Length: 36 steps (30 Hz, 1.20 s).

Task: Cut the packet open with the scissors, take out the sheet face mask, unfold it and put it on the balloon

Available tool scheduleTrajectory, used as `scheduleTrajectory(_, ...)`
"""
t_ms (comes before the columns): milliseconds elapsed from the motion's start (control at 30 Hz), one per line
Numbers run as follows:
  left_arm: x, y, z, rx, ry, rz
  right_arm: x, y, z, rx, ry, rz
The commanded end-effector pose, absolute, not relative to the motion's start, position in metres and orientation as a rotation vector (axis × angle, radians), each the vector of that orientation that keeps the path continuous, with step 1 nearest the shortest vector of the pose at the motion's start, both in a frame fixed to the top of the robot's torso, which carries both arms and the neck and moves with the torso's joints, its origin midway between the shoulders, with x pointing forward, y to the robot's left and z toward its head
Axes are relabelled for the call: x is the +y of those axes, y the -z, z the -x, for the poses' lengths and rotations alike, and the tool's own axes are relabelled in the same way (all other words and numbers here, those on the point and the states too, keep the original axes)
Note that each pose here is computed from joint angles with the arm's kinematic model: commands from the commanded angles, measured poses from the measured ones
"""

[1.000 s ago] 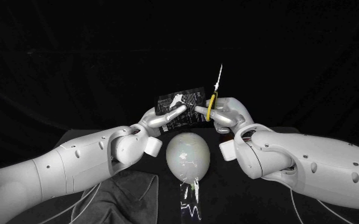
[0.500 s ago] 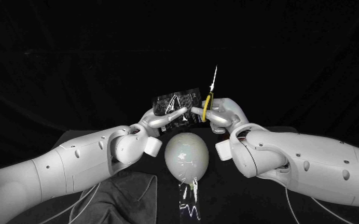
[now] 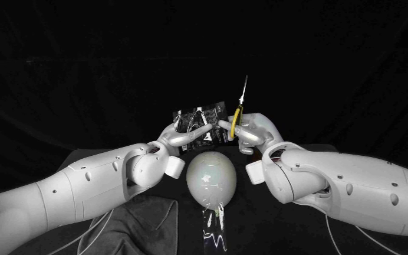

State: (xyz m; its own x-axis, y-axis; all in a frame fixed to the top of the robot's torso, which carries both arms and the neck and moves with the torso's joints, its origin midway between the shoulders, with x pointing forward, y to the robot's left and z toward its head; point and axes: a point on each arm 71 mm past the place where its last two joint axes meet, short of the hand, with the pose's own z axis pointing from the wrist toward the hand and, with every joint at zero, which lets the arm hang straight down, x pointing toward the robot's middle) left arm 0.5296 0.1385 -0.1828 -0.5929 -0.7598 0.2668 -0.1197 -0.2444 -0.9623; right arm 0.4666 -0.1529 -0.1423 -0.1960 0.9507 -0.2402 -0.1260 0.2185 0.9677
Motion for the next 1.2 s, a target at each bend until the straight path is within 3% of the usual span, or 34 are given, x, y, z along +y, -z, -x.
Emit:
scheduleTrajectory(33,0.142,0.181,-0.531,1.522,1.848,1.058,-0.159,0.14,-0.466,1.361,-1.271,-0.852)
scheduleTrajectory(400,0.143,0.18,-0.531,1.523,1.833,1.063,-0.193,0.154,-0.453,1.395,-1.277,-0.908)
scheduleTrajectory(800,0.118,0.182,-0.538,1.547,1.889,1.14,-0.215,0.209,-0.397,1.582,-1.29,-0.931)
scheduleTrajectory(1200,0.093,0.18,-0.54,1.605,1.859,1.162,-0.221,0.248,-0.354,1.663,-1.251,-0.958)
